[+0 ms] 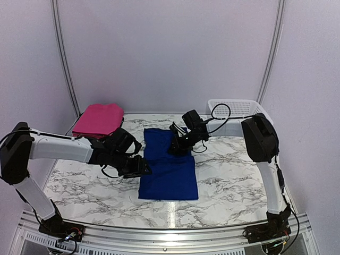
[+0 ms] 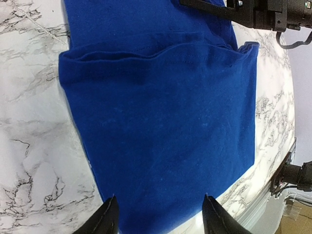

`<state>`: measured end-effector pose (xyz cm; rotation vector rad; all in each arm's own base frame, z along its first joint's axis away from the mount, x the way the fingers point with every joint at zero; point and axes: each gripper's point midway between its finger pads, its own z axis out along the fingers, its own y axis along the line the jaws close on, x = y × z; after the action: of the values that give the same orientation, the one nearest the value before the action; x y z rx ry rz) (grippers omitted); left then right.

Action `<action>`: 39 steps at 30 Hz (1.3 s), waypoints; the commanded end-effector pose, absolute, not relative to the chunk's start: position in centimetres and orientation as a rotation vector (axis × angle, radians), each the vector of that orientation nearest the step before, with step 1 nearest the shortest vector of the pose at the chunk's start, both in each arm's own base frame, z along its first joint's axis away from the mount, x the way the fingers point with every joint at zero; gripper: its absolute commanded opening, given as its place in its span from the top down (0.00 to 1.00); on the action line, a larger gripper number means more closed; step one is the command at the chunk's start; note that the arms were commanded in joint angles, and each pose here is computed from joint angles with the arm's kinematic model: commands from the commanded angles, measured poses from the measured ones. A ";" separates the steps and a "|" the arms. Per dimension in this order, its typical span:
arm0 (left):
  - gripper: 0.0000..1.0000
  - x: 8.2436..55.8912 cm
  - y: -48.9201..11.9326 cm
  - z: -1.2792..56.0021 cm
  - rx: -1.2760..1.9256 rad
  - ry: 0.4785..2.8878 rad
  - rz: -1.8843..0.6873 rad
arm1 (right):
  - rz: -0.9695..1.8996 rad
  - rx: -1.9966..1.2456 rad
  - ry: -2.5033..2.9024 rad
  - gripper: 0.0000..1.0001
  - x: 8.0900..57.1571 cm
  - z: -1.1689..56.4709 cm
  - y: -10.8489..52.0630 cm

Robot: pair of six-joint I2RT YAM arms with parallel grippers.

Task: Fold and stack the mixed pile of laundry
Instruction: Adjust the 2/3-rectangle-folded shirt at the center of the board, then pick up the 2/3-rectangle-folded T-shirt from the center of the board.

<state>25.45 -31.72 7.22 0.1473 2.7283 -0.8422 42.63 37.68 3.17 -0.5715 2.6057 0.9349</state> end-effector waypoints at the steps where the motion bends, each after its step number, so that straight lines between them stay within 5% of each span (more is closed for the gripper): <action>1: 0.38 25.3 -30.8 8.0 0.164 2.711 -0.814 | 1.004 -0.479 2.603 0.73 43.6 5.0 36.0; 6: 0.37 25.2 -30.4 8.6 0.184 2.685 -0.805 | 1.135 -0.520 2.390 0.58 43.7 14.8 37.0; 12: 0.38 23.8 -28.9 8.1 0.166 2.695 -0.801 | 1.127 -0.480 2.421 0.53 39.4 17.6 33.7; 24: 0.45 20.0 -28.0 5.6 0.102 2.728 -0.973 | 1.201 -0.246 2.693 0.54 22.5 9.6 27.4; 33: 0.46 19.3 -29.4 3.3 0.091 2.753 -1.011 | 1.238 -0.108 2.731 0.54 20.1 6.3 26.5; 39: 0.61 17.8 -29.7 0.7 0.091 2.826 -1.005 | 1.309 -0.107 2.752 0.56 19.6 4.0 28.1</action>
<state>19.29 -29.76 2.82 0.0916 2.7619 -1.0169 19.50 26.28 4.43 -0.0979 2.7892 1.2318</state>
